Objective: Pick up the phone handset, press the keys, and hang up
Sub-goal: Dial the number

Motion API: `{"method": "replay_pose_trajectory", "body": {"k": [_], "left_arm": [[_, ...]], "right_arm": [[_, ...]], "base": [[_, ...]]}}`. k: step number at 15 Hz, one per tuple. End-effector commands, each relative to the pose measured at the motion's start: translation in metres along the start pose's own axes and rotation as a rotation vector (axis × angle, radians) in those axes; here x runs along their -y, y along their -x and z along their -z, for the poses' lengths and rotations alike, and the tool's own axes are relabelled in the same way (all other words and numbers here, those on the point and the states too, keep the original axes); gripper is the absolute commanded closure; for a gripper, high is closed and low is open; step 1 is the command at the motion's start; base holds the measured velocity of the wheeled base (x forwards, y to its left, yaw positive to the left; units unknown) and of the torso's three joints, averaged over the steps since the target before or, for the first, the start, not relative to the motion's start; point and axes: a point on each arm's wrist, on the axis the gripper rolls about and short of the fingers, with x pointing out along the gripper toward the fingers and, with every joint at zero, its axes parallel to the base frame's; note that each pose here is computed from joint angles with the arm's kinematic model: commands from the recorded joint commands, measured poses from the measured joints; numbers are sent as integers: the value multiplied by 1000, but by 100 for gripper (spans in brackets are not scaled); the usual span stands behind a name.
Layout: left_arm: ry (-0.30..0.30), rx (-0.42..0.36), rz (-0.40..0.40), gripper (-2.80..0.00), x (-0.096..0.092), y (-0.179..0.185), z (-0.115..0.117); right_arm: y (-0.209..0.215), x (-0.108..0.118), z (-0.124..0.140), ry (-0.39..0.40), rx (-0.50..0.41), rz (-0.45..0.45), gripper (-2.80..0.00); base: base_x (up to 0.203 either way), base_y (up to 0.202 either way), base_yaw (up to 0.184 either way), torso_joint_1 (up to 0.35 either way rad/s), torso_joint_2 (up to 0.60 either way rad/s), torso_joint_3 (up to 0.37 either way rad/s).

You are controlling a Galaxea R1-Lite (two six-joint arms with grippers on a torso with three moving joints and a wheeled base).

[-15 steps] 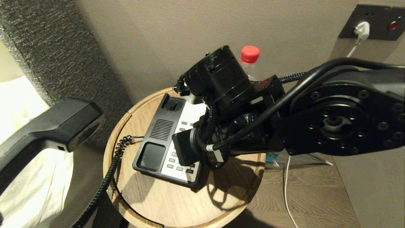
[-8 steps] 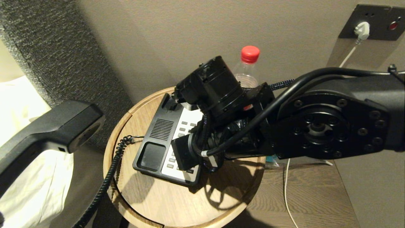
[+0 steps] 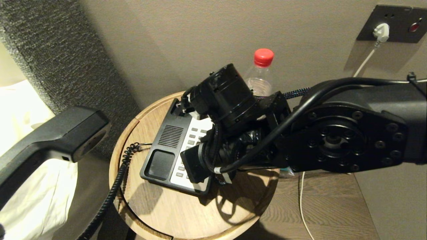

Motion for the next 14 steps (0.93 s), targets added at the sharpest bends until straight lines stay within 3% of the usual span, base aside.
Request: {"method": "replay_pose_trajectory", "body": {"k": [1,14], "left_arm": [[6,-2,2,0,0,0,0],[4,0,5,0,0,2,1]], "right_arm": [[-1,3,1,-1,-8,10,0],[9,3,-3,-31,13,-4,0]], "base": [[0,0,0,0,0,0],[0,0,0,0,0,0]]}}
